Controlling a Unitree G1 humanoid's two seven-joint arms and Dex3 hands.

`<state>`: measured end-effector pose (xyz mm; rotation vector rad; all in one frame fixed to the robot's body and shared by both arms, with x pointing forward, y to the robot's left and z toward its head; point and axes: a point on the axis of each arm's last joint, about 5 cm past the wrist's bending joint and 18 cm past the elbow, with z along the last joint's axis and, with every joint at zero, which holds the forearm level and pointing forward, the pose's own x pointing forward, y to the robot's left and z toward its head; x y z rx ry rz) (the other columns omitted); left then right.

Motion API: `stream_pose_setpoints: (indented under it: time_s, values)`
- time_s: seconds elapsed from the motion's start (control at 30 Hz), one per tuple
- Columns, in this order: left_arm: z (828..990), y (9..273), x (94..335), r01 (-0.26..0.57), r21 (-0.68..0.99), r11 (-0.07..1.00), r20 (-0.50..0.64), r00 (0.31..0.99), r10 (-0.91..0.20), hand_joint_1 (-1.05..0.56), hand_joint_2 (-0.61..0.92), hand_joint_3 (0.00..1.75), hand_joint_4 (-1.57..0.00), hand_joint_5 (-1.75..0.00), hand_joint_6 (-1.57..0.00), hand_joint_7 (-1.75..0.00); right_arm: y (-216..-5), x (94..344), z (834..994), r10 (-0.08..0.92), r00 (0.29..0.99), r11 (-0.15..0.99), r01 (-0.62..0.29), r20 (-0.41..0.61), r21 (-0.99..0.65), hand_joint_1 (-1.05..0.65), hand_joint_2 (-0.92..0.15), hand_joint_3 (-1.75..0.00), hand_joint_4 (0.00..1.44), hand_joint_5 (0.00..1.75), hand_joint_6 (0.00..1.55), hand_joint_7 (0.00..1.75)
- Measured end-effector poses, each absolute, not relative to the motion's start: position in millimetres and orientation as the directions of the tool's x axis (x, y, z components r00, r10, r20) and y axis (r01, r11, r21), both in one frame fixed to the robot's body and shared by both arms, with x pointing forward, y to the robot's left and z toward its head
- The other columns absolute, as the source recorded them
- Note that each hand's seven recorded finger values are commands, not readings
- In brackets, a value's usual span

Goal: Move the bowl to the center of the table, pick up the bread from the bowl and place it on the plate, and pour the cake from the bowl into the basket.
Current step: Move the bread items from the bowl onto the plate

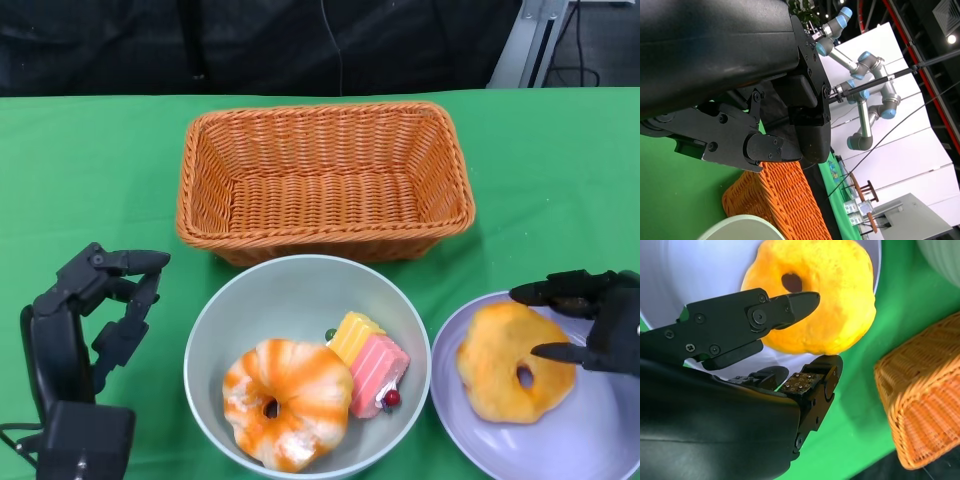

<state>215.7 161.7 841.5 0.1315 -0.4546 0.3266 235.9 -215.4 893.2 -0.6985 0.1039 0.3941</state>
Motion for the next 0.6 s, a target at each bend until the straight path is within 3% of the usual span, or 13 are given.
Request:
stream_pose_setpoints:
  time_s: [0.33, 0.5, 0.6]
  values:
    - [841.3, 161.6, 215.4, -0.338, 0.05, 0.94, 0.449, 0.848, 0.281, -0.19, 0.92, 0.25, -0.8, -1.34, -0.92, -0.77, -205.3, 226.0, 895.5, 0.282, 0.957, 0.816, -0.207, 0.06, -0.539, -0.56, -0.92, -0.07, 0.64, 0.05, 0.56, 0.01]
    - [841.1, 161.4, 215.2, -0.336, 0.051, 0.94, 0.448, 0.849, 0.279, -0.18, 0.92, 0.25, -0.8, -1.35, -0.92, -0.76, -202.7, 221.2, 914.8, 0.293, 0.934, 0.849, -0.157, 0.203, -0.504, -0.55, -0.92, -0.06, 0.7, 0.08, 0.61, 0.03]
    - [841.1, 161.4, 215.2, -0.336, 0.051, 0.94, 0.448, 0.849, 0.279, -0.18, 0.92, 0.25, -0.8, -1.34, -0.92, -0.76, -200.6, 216.5, 926.0, 0.328, 0.908, 0.865, -0.178, 0.261, -0.469, -0.52, -0.92, -0.03, 0.74, 0.1, 0.65, 0.04]
